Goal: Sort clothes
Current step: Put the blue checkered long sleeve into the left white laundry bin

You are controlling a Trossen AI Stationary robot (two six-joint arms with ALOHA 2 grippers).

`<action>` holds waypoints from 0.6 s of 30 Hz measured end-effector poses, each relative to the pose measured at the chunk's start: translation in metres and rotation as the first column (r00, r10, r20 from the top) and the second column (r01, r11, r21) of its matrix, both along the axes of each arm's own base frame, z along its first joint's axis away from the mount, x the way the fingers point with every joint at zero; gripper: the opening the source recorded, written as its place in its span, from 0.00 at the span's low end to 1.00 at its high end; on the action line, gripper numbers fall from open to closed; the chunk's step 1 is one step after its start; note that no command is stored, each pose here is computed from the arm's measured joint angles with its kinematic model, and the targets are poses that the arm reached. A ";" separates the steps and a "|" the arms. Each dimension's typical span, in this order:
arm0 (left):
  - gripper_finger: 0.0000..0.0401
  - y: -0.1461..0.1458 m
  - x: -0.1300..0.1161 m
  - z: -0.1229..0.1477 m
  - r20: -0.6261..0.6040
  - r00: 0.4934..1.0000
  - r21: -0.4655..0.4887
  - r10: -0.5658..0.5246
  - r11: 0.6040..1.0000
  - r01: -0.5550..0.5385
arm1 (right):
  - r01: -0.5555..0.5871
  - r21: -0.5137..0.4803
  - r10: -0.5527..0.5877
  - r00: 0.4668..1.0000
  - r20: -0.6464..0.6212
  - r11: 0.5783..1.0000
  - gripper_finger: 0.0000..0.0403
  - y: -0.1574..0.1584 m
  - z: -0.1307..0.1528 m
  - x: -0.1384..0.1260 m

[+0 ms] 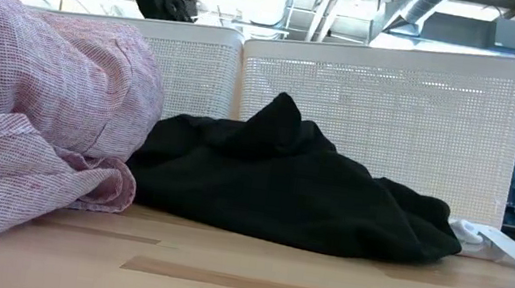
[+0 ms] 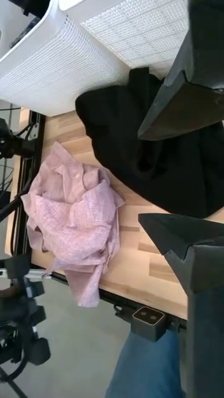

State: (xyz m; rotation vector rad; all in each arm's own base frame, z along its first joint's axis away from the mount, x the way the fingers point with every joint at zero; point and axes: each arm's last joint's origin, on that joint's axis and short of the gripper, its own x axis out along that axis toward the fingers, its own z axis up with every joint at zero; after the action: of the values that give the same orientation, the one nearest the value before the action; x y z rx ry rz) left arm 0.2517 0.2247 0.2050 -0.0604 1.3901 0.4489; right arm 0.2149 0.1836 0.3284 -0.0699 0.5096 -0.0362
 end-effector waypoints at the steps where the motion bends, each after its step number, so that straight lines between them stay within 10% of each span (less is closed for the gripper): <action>1: 0.08 0.001 0.000 -0.004 -0.009 1.000 -0.010 -0.001 1.000 0.000 | -0.001 0.001 0.001 1.000 0.000 1.000 0.55 0.000 0.000 0.000; 9: 0.12 0.001 0.001 -0.008 0.002 1.000 -0.052 0.004 0.999 -0.004 | -0.001 0.002 0.001 1.000 0.002 1.000 0.55 0.000 0.000 0.000; 18: 0.43 -0.013 -0.013 0.037 0.107 0.994 0.020 -0.002 1.000 0.000 | -0.001 0.001 0.001 1.000 0.001 1.000 0.55 0.000 0.000 0.000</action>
State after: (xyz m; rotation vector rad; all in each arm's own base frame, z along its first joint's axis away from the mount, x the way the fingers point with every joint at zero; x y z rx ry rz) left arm 0.2384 0.2121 0.2416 -0.0659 1.2803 0.4524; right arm 0.2151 0.1836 0.3286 -0.0695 0.5082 -0.0346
